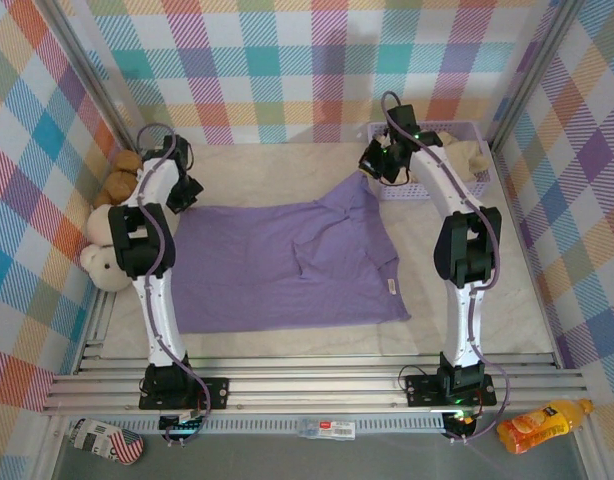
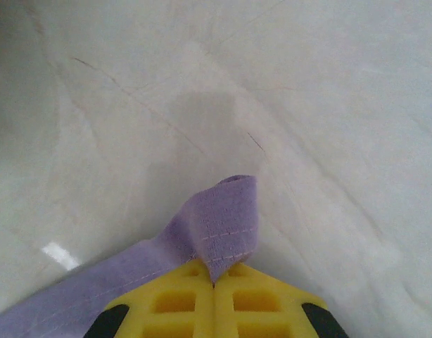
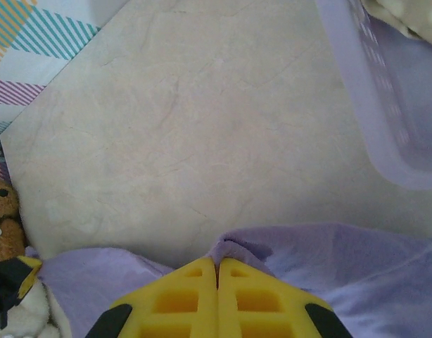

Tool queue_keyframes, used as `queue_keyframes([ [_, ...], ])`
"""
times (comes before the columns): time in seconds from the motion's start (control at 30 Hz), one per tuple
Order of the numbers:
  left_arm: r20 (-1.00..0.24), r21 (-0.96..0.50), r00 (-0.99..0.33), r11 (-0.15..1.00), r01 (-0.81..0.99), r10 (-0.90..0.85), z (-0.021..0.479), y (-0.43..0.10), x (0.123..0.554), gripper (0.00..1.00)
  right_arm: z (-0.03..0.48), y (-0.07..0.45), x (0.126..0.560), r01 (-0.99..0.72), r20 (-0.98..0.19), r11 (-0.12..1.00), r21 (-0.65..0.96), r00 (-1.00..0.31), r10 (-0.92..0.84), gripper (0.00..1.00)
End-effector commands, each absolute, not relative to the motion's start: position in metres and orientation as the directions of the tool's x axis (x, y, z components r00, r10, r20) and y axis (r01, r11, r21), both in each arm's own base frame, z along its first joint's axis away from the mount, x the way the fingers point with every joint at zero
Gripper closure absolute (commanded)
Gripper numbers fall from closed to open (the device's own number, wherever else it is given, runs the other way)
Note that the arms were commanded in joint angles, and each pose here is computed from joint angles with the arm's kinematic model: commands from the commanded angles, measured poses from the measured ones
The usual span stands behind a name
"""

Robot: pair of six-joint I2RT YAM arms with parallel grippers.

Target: Fold and stack the mixed laundry pile

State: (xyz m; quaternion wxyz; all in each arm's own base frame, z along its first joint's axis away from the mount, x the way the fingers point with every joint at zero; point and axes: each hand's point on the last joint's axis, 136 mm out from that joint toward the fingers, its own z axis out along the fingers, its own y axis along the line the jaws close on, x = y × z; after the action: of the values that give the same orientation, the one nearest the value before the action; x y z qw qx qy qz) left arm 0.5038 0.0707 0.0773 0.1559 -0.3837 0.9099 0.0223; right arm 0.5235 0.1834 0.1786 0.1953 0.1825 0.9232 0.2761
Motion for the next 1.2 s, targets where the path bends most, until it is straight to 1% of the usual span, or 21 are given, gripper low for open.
queue_keyframes([
  [0.0, -0.371, -0.165, -0.66, 0.746, -0.645, -0.653, 0.139, 0.064, 0.491, 0.97, 0.205, 0.179, 0.488, 0.291, -0.187, 0.74, 0.607, -0.852, 0.488, 0.99],
  [0.17, -0.367, -0.202, -0.678, 0.766, -0.611, -0.637, 0.151, 0.052, 0.457, 0.96, 0.189, 0.165, 0.443, 0.38, -0.147, 0.711, 0.591, -0.816, 0.558, 0.97],
  [0.27, -0.344, -0.215, -0.693, 0.771, -0.599, -0.634, 0.149, 0.045, 0.433, 0.96, 0.185, 0.159, 0.418, 0.412, -0.128, 0.692, 0.593, -0.8, 0.586, 0.97],
  [0.4, -0.333, -0.194, -0.71, 0.782, -0.593, -0.621, 0.144, 0.042, 0.402, 0.96, 0.188, 0.15, 0.385, 0.421, -0.149, 0.707, 0.569, -0.793, 0.591, 0.97],
  [0.57, -0.316, -0.169, -0.722, 0.785, -0.596, -0.616, 0.134, 0.041, 0.372, 0.96, 0.19, 0.139, 0.345, 0.44, -0.136, 0.703, 0.559, -0.788, 0.601, 0.97],
  [0.7, -0.337, -0.106, -0.716, 0.78, -0.617, -0.612, 0.134, 0.051, 0.351, 0.97, 0.188, 0.136, 0.309, 0.452, -0.097, 0.697, 0.557, -0.798, 0.595, 0.97],
  [0.8, -0.361, -0.096, -0.697, 0.768, -0.633, -0.619, 0.144, 0.054, 0.335, 0.97, 0.176, 0.133, 0.288, 0.465, -0.066, 0.701, 0.54, -0.807, 0.587, 0.97],
  [0.9, -0.383, -0.097, -0.669, 0.748, -0.657, -0.637, 0.151, 0.056, 0.311, 0.97, 0.159, 0.144, 0.276, 0.472, 0.015, 0.687, 0.552, -0.83, 0.558, 0.95],
  [0.93, -0.385, -0.097, -0.661, 0.74, -0.666, -0.644, 0.149, 0.056, 0.302, 0.96, 0.155, 0.15, 0.273, 0.475, 0.05, 0.68, 0.558, -0.837, 0.544, 0.93],
  [0.97, -0.385, -0.097, -0.656, 0.736, -0.67, -0.649, 0.147, 0.056, 0.295, 0.94, 0.153, 0.154, 0.27, 0.47, 0.068, 0.678, 0.565, -0.845, 0.53, 0.9],
  [1.0, -0.377, -0.092, -0.656, 0.731, -0.676, -0.654, 0.141, 0.055, 0.288, 0.85, 0.152, 0.159, 0.267, 0.46, 0.076, 0.682, 0.569, -0.855, 0.513, 0.86],
  [1.03, -0.368, -0.085, -0.657, 0.728, -0.68, -0.658, 0.136, 0.055, 0.282, 0.74, 0.152, 0.161, 0.263, 0.449, 0.079, 0.688, 0.57, -0.863, 0.499, 0.78],
  [1.07, -0.356, -0.073, -0.661, 0.725, -0.685, -0.661, 0.131, 0.055, 0.277, 0.7, 0.152, 0.161, 0.26, 0.445, 0.079, 0.691, 0.57, -0.867, 0.493, 0.71],
  [1.1, -0.341, -0.049, -0.663, 0.717, -0.696, -0.667, 0.126, 0.057, 0.272, 0.68, 0.151, 0.16, 0.258, 0.438, 0.074, 0.696, 0.569, -0.87, 0.487, 0.68],
  [1.13, -0.336, -0.022, -0.66, 0.706, -0.708, -0.672, 0.124, 0.06, 0.267, 0.53, 0.151, 0.156, 0.255, 0.432, 0.061, 0.707, 0.56, -0.872, 0.485, 0.64],
  [1.17, -0.338, -0.003, -0.655, 0.696, -0.718, -0.676, 0.123, 0.062, 0.263, 0.35, 0.151, 0.153, 0.254, 0.421, 0.043, 0.721, 0.55, -0.877, 0.479, 0.58],
])
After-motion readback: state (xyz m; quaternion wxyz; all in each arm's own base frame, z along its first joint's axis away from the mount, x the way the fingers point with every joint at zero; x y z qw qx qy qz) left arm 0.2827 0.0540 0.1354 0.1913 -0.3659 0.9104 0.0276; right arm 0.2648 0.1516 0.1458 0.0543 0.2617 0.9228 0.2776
